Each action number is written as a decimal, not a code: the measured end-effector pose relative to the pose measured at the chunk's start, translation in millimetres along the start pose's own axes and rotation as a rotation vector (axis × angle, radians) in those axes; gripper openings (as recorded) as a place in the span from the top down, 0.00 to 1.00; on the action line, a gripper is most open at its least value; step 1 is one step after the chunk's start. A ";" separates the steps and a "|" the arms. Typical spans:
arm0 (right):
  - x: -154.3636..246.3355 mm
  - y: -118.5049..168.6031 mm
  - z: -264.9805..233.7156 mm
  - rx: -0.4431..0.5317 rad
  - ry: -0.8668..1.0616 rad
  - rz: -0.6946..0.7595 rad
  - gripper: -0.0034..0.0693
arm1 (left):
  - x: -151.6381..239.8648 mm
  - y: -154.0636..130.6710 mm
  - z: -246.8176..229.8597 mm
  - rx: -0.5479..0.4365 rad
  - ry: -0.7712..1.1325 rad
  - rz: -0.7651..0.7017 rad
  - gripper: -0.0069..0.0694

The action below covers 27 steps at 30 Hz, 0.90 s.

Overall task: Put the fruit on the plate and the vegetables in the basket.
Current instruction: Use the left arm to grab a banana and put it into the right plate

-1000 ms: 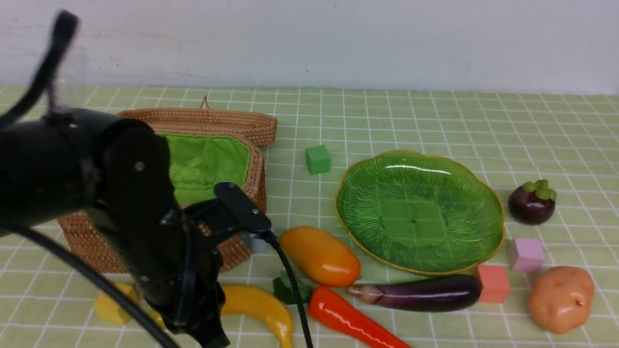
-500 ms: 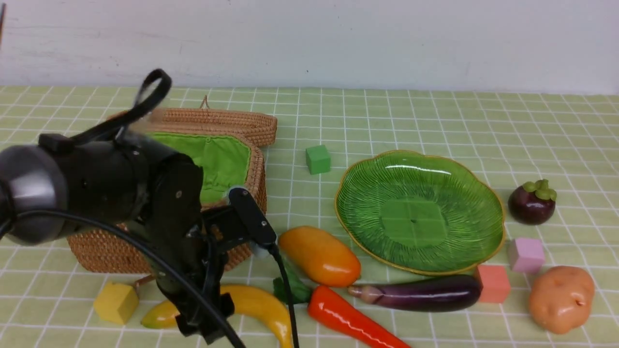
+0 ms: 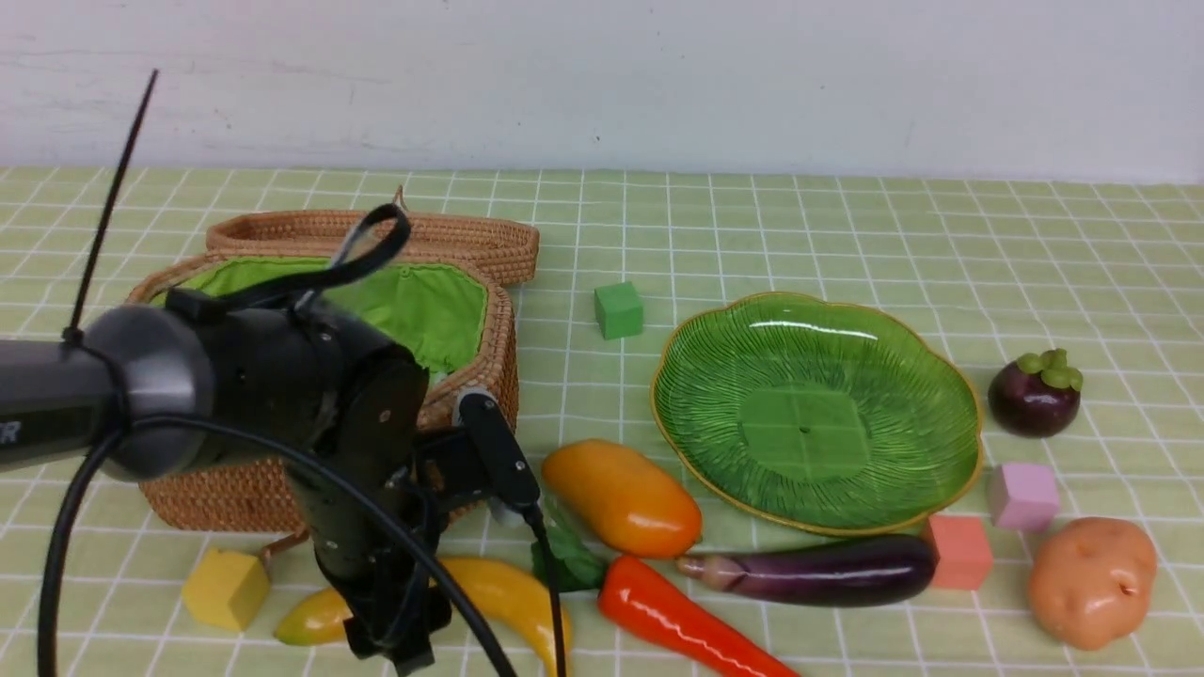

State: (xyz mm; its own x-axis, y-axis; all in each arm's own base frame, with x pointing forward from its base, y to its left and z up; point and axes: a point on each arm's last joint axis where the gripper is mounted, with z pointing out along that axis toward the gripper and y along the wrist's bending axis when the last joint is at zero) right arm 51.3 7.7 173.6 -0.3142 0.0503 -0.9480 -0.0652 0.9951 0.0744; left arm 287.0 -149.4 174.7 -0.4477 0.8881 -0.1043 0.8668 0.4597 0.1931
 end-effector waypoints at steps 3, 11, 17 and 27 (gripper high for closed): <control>0.0 0.0 0.0 0.000 0.000 0.000 0.62 | -1.3 0.5 3.3 -0.004 -0.005 0.004 0.22; 0.0 0.0 0.0 0.000 0.000 0.000 0.62 | 0.5 -0.5 4.0 0.007 0.016 0.004 0.47; 0.0 0.0 0.0 0.000 0.000 0.000 0.62 | 3.3 -2.6 3.5 0.025 0.050 0.006 0.51; 0.0 0.0 0.0 0.000 0.000 0.001 0.62 | -6.6 -37.3 -45.4 0.011 0.008 0.040 0.51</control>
State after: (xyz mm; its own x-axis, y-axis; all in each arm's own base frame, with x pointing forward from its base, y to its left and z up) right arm 51.3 7.7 173.6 -0.3142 0.0512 -0.9480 -0.0653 0.9950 0.0753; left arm 247.6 -172.2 212.5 -0.4144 0.9057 -0.0894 0.8864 0.4239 0.1860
